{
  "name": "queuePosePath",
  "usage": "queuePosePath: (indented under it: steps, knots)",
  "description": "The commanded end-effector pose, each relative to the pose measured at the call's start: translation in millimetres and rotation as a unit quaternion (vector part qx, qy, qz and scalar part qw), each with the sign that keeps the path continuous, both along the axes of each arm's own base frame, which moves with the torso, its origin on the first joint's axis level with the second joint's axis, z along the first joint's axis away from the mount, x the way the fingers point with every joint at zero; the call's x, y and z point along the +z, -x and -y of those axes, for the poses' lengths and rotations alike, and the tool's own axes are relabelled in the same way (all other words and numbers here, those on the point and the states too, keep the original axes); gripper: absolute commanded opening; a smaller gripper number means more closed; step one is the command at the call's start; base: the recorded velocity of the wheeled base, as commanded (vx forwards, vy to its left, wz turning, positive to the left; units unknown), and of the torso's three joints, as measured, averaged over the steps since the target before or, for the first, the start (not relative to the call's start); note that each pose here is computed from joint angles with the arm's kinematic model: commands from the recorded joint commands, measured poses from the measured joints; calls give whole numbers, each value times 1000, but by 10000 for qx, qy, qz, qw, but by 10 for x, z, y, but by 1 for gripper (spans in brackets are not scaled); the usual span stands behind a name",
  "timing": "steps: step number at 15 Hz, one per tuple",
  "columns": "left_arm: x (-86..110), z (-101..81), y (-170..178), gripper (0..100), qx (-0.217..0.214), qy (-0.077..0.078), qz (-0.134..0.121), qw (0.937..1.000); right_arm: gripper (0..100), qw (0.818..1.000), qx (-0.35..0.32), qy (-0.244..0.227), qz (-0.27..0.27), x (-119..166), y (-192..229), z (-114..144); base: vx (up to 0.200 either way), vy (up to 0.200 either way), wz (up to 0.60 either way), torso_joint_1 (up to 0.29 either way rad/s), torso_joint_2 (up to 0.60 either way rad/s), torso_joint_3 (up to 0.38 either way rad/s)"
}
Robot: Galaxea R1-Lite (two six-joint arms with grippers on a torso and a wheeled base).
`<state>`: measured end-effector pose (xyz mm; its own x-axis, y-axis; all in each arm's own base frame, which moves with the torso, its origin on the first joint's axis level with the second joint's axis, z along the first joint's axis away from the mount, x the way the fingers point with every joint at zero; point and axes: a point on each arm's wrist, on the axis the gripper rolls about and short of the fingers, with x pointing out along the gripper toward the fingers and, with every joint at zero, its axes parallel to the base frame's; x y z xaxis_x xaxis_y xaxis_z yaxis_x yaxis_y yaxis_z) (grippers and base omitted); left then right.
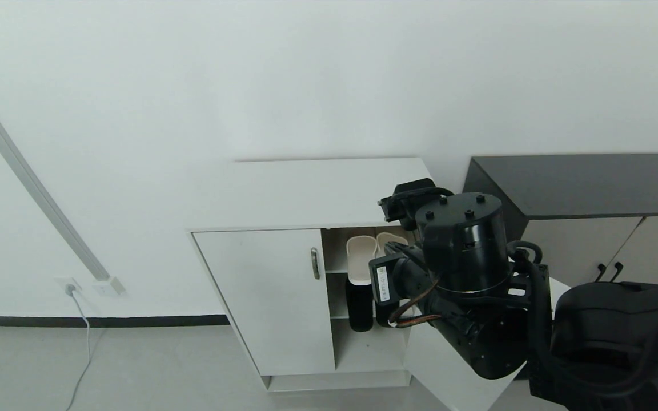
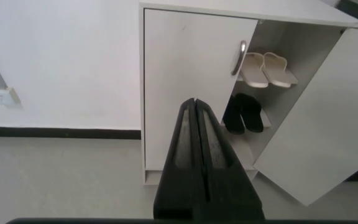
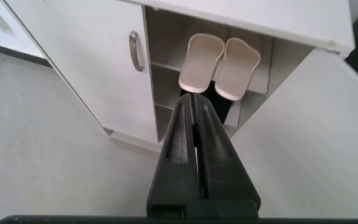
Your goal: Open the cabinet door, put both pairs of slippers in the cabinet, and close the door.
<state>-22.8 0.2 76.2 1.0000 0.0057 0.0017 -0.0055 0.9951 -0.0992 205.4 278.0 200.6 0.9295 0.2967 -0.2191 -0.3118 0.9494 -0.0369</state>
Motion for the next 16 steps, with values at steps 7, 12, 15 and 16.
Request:
queuePosePath:
  steps: [7, 12, 15, 16]
  knots:
    - [-1, 0, 0, 0, 2, 2, -1, 10000, 0, 10000, 63, 55, -50, -48, 8, 5, 0, 0, 0, 103, -230, -124]
    - [-1, 0, 0, 0, 2, 2, -1, 10000, 0, 9999, 92, 56, -61, -51, 12, 9, 0, 0, -240, 1, -2, 1]
    - [-1, 0, 0, 0, 10, 2, -1, 10000, 0, 9999, 107, 60, -69, -56, 13, 9, 0, 0, -600, 7, -6, 2]
    - [-1, 0, 0, 0, 10, 2, -1, 10000, 0, 9999, 107, 60, -69, -58, 14, 10, 0, 0, -600, 12, -2, -2]
